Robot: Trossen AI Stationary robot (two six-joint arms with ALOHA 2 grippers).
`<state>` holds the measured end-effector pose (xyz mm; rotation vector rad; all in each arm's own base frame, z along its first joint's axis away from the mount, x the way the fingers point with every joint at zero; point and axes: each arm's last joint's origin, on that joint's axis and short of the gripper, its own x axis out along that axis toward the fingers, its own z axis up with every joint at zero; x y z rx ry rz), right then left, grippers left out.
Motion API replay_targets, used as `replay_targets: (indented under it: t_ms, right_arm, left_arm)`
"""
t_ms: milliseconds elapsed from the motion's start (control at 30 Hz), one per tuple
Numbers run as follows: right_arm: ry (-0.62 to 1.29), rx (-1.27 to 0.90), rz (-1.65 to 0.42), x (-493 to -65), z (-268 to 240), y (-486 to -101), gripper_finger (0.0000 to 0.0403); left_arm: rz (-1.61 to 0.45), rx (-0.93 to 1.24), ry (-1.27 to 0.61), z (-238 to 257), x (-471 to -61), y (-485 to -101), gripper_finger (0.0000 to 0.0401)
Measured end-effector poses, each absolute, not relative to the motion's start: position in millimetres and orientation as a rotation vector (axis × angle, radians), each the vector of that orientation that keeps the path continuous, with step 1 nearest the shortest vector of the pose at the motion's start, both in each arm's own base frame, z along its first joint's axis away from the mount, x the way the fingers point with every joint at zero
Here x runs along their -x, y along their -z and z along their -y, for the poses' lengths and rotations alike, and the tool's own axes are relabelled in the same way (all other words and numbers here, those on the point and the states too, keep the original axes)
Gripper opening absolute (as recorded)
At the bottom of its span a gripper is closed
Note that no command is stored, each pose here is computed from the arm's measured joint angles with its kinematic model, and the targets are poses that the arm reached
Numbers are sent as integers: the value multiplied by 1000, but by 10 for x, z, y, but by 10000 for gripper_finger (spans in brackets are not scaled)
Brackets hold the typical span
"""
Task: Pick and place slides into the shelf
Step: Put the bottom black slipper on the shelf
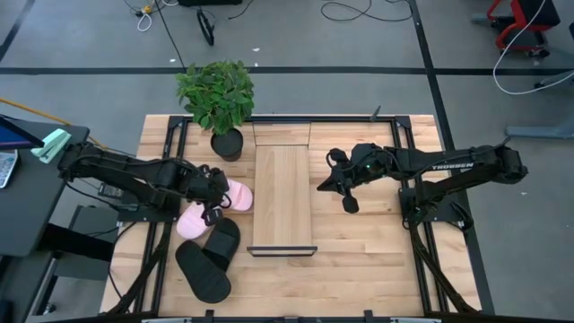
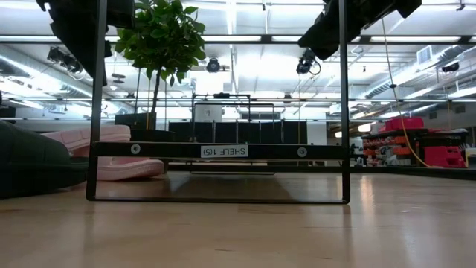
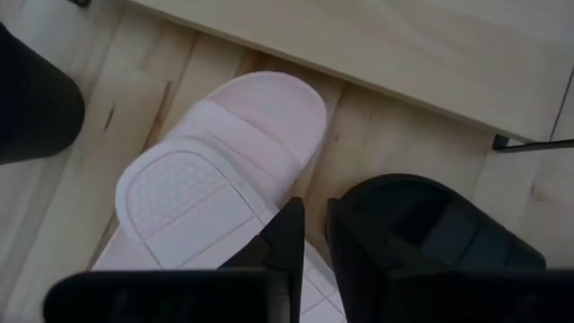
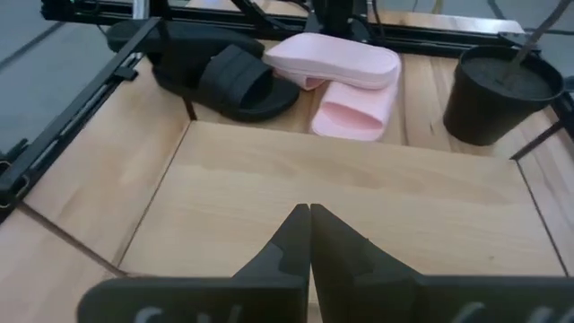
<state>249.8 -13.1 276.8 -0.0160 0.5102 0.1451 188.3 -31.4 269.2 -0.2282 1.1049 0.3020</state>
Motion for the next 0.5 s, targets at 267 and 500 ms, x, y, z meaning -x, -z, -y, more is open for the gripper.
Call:
replay_targets:
  t_ms: [267, 500]
  right_arm:
    - [-138, -52, -517, -2497, 128, -2766, 13]
    - [-137, -54, -524, -2493, 128, -2760, 14]
  left_arm:
    - [-1128, 303, -355, 294, -1858, -2673, 80]
    - [-1168, 272, -415, 272, -1808, -2512, 162]
